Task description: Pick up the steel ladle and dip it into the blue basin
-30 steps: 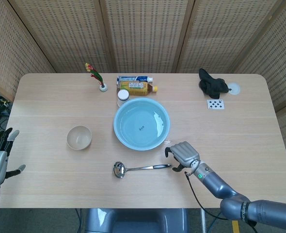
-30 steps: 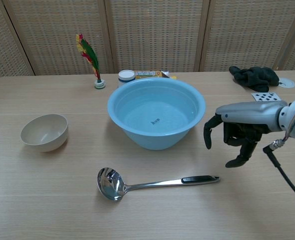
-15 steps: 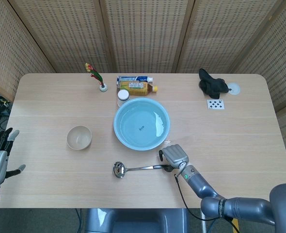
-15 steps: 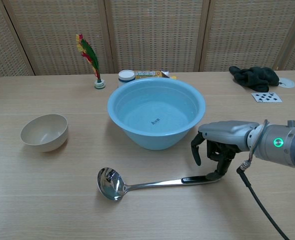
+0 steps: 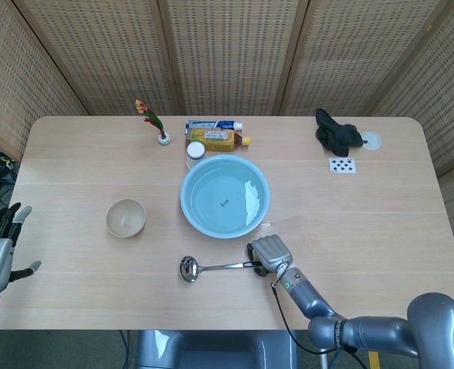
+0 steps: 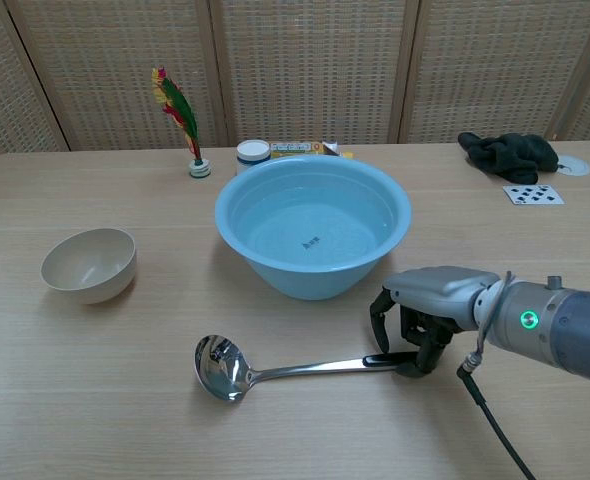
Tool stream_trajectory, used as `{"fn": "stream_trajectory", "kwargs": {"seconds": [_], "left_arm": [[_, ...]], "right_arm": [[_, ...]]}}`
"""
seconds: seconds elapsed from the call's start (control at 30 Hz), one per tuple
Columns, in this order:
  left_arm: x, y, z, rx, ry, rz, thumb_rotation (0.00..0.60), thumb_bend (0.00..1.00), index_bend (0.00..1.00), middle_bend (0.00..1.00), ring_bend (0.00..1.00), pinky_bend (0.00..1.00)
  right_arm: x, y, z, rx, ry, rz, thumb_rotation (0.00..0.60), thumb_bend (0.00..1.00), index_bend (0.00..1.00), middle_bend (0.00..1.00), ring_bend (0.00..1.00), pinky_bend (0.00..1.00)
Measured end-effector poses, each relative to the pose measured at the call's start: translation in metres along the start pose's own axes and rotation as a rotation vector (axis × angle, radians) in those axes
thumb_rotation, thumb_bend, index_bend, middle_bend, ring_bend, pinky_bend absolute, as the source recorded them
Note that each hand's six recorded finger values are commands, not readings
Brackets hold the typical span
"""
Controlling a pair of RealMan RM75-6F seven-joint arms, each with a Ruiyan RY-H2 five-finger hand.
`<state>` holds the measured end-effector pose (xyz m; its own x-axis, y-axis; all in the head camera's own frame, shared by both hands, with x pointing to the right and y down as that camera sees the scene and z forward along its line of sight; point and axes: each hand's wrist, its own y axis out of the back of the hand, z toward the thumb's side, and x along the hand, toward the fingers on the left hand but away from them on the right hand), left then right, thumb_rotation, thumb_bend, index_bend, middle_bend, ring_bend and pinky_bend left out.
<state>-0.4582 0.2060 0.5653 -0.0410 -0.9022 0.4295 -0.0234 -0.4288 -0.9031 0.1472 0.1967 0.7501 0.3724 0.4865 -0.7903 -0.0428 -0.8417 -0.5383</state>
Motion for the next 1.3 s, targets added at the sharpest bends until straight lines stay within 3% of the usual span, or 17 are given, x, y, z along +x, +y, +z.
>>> {"fn": "stream_trajectory", "kwargs": {"seconds": [0.87,1.3], "left_arm": [[0.001,0.0,-0.001,0.001,0.004,0.005,0.6,0.0,0.0,0.0,0.0,0.0],[0.001,0.0,-0.001,0.0,0.002,0.003,0.6,0.0,0.0,0.0,0.0,0.0]], "right_arm": [[-0.01,-0.013,0.008,-0.03,0.006,-0.008,0.6,0.5,0.52,1.0,1.0,1.0],[-0.01,-0.014,0.004,-0.039,0.001,-0.003,0.6,0.72,0.67,1.0,1.0,1.0]]}}
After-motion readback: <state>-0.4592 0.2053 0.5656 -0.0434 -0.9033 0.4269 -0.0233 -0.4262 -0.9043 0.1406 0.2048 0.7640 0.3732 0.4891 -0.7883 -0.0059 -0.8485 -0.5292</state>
